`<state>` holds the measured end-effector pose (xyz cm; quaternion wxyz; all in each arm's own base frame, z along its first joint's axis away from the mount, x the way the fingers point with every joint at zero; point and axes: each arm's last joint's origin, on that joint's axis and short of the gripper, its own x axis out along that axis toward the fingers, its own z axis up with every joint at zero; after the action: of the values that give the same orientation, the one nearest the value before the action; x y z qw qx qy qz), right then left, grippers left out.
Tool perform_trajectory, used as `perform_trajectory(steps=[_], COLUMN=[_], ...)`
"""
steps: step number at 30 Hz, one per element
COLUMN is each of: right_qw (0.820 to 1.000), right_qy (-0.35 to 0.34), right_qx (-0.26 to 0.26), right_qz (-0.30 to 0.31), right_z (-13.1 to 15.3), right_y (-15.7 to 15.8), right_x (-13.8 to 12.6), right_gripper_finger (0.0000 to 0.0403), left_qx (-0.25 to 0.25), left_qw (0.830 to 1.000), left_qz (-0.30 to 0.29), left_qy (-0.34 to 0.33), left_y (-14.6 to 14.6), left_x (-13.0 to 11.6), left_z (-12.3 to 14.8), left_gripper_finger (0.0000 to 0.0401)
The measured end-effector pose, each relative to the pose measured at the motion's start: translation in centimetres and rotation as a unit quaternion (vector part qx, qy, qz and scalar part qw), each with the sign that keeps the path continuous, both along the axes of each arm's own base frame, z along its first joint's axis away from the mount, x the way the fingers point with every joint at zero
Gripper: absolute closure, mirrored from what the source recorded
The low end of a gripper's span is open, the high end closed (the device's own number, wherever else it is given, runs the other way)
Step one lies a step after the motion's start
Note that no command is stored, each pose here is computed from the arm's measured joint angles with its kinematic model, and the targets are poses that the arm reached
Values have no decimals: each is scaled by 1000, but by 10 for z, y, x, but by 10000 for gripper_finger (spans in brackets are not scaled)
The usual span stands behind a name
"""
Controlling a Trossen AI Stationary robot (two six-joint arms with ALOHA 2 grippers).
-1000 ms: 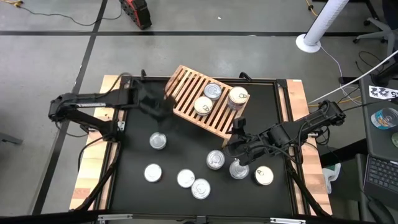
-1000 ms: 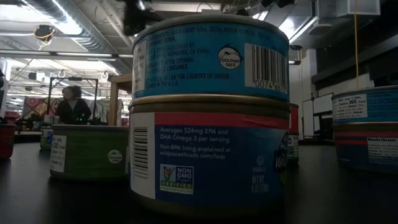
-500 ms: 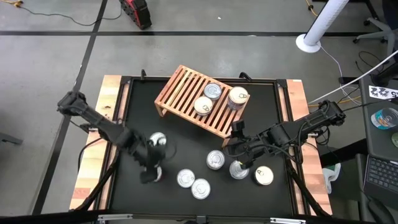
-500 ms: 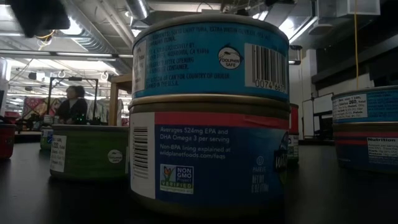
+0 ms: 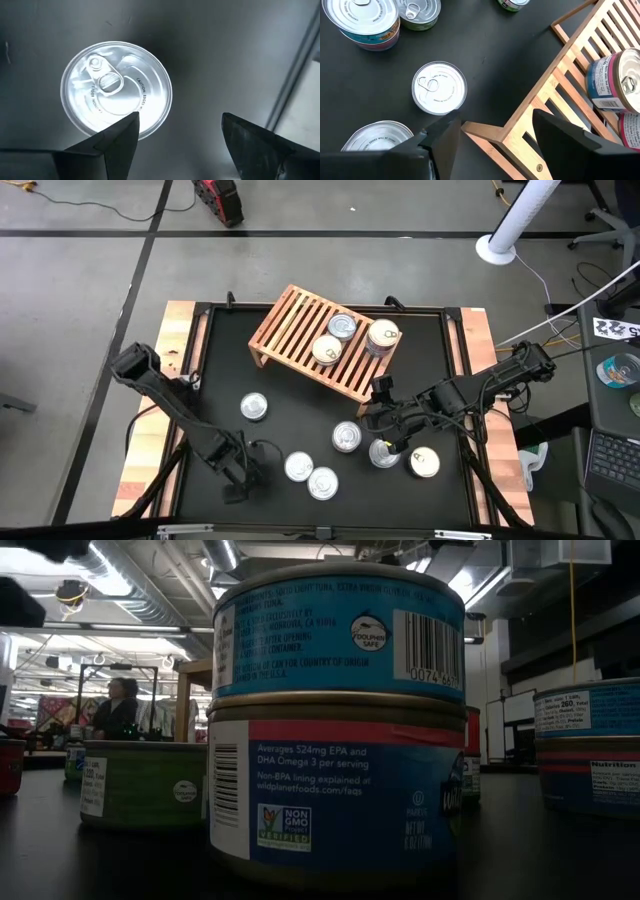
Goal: Stack canned seafood by type on shelf
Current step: Stack the red tuna can on top of the red tuna can on the shelf
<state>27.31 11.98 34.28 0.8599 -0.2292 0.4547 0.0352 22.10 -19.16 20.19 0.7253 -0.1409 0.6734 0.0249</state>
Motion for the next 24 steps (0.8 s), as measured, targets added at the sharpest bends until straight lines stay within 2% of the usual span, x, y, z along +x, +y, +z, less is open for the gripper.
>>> perform_trajectory(steps=[7, 15, 24], right_qw=[1000, 1000, 1000], right_qy=[0, 0, 0], right_qx=[0, 0, 0], right_qz=[0, 0, 0], right_z=[0, 0, 0], right_y=[0, 0, 0], right_x=[0, 0, 0], right_gripper_finger=[157, 157, 157], left_qx=[48, 121, 158], left_qw=[999, 992, 986], left_qz=[-13, -14, -32], left_qy=[0, -42, -44], left_y=[-15, -18, -18], left_x=[-6, -5, -3], left_z=[-18, -28, -38], left_gripper_finger=[127, 127, 127])
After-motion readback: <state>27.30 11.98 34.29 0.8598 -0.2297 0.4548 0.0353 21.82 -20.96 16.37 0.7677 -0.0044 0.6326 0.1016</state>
